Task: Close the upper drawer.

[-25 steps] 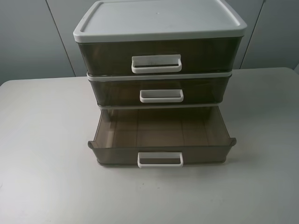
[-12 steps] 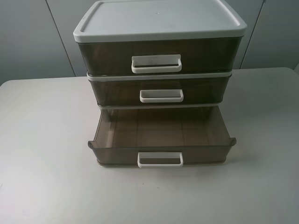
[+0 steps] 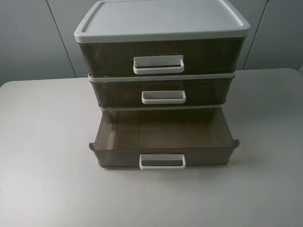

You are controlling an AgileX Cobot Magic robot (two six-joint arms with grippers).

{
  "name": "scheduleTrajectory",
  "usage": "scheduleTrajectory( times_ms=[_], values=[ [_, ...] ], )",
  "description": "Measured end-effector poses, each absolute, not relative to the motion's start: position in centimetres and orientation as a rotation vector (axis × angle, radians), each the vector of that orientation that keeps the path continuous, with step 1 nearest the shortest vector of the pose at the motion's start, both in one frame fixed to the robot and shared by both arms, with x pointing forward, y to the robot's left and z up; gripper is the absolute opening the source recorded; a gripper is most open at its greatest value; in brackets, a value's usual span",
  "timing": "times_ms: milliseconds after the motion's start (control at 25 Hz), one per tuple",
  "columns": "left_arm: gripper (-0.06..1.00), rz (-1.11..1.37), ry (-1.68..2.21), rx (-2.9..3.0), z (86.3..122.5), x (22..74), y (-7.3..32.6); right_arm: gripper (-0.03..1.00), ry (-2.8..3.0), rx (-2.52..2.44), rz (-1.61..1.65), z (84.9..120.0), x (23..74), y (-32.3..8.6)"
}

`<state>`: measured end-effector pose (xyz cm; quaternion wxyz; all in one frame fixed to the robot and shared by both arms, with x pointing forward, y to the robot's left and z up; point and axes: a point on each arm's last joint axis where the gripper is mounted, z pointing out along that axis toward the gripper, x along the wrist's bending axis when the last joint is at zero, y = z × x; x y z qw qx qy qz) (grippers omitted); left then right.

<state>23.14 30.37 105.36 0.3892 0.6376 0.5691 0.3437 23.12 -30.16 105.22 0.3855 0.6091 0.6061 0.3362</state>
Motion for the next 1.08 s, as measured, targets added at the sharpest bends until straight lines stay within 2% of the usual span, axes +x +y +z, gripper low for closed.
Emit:
scheduleTrajectory(
  times_ms=[1080],
  values=[
    [0.74,0.872,1.449,1.618,105.36,23.14,30.37,0.7,1.587,1.519,0.889,105.24,23.13,-30.2]
  ],
)
